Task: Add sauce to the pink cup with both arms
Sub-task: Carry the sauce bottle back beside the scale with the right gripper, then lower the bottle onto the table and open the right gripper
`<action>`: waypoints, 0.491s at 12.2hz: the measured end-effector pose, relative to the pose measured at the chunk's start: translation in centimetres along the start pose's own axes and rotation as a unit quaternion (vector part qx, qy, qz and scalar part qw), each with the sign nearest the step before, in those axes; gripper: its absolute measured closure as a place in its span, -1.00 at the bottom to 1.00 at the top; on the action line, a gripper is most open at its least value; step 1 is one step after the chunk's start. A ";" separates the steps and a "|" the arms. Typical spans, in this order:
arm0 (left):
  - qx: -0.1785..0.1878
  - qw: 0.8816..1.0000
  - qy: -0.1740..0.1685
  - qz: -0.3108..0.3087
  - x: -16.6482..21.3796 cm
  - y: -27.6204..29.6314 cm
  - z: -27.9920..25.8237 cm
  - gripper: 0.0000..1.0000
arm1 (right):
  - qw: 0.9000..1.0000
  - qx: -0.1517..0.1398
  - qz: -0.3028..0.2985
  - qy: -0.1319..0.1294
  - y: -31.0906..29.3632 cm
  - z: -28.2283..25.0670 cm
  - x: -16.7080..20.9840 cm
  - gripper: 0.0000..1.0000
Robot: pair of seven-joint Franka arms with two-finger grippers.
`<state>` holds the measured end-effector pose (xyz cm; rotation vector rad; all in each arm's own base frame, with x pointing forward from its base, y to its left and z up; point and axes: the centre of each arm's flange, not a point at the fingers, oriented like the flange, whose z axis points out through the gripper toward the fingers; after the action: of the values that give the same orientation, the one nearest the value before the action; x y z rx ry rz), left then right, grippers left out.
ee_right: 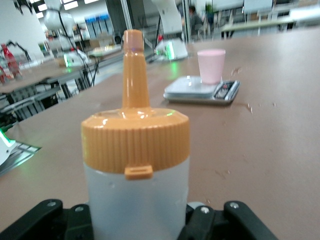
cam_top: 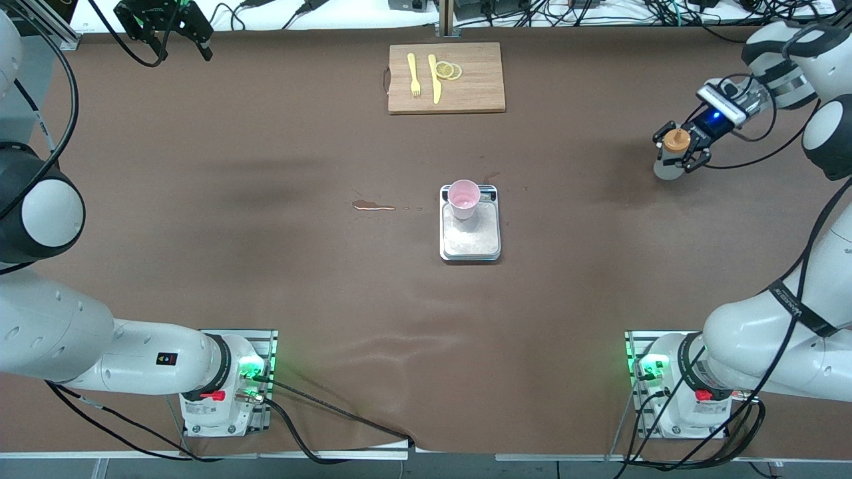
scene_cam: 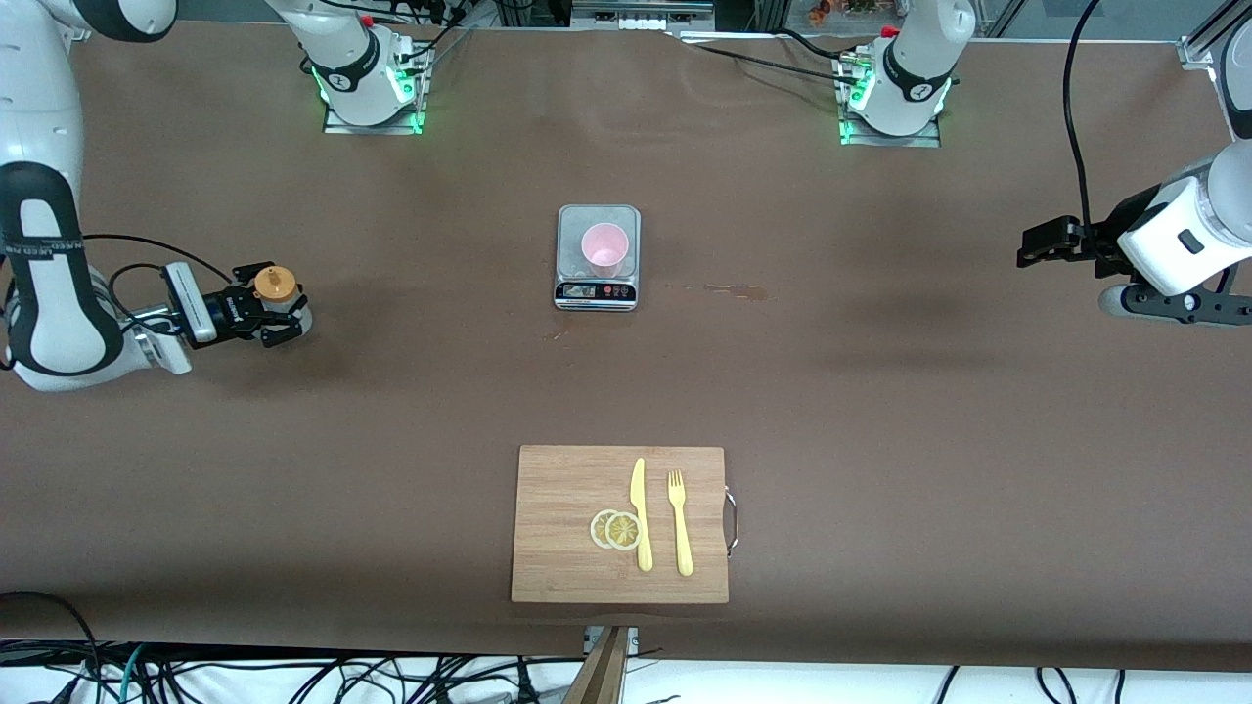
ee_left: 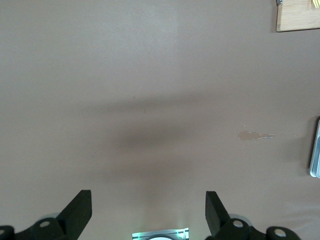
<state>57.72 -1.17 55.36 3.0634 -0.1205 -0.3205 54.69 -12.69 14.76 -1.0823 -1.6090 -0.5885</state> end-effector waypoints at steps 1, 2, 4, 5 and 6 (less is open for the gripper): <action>0.000 1.000 0.000 0.000 0.0 0.0 0.0 -1.00 | 1.000 0.000 -0.012 0.021 -0.2 0.8 -1.2 0.59; 0.000 1.000 0.000 0.000 0.0 0.0 0.0 -1.00 | 0.999 0.000 -0.019 0.031 -0.3 1.3 -1.9 0.59; 0.000 1.000 0.000 0.000 0.0 0.0 0.0 -1.00 | 0.999 0.001 -0.022 0.042 -0.6 1.1 -2.2 0.53; 0.000 1.000 0.000 0.000 0.0 0.0 0.0 -1.00 | 0.999 0.002 -0.022 0.047 -0.8 1.0 -2.1 0.48; 0.000 1.000 0.001 0.000 0.0 0.0 0.0 -1.00 | 0.999 0.001 -0.022 0.050 -1.0 0.9 -2.1 0.30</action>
<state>57.73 -1.17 55.40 3.0636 -0.1206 -0.3189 53.47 -13.15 12.62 -1.0033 -1.5496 -0.6597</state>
